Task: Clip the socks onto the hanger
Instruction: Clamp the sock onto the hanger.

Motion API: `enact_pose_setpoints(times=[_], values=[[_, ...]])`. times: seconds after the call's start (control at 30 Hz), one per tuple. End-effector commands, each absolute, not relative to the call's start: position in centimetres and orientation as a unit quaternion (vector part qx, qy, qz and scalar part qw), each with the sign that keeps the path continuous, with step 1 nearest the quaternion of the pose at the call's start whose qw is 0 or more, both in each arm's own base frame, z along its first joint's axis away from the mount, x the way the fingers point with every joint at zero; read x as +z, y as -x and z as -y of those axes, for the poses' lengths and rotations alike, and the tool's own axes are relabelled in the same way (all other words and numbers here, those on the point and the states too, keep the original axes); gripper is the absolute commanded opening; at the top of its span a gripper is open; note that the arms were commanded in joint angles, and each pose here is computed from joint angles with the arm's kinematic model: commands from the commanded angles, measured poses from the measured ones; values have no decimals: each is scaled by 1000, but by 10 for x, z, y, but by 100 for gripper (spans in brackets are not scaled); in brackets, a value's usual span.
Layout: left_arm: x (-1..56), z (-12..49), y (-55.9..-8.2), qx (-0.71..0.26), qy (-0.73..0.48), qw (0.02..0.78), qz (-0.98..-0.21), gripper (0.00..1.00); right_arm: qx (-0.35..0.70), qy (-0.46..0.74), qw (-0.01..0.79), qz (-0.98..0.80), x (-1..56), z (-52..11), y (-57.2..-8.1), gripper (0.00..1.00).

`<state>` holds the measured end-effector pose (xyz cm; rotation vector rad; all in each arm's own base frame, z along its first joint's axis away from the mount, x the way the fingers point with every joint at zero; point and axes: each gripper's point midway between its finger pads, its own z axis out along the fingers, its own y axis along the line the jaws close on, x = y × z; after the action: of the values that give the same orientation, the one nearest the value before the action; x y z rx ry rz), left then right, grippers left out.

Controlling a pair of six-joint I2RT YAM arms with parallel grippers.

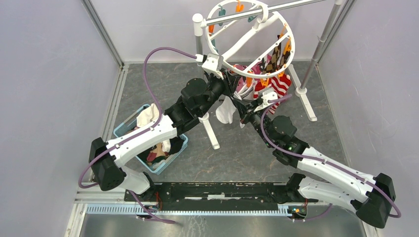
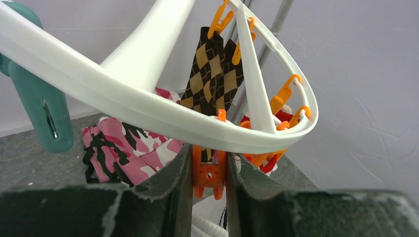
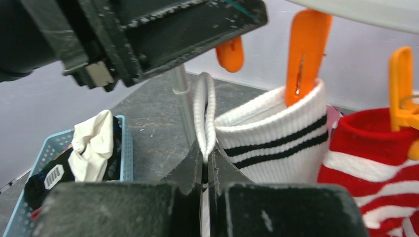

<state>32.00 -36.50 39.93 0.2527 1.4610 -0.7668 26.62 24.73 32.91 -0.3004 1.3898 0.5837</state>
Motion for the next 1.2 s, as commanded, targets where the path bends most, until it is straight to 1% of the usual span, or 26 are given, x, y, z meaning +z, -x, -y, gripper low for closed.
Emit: enact_pose_setpoints(times=[0.0,0.23,0.63,1.17], values=[[435,356,-315,-343,-106,699,-619,2,251,75,732,-629,343,-226,-270,0],[434,358,-315,-344,-108,698,-619,2,241,62,742,-623,347,-214,-268,0],[437,360,-314,-350,-110,697,-616,2,239,78,736,-629,343,-222,-271,0],[435,360,-314,-349,-112,695,-619,2,251,96,741,-616,359,-235,-272,0]])
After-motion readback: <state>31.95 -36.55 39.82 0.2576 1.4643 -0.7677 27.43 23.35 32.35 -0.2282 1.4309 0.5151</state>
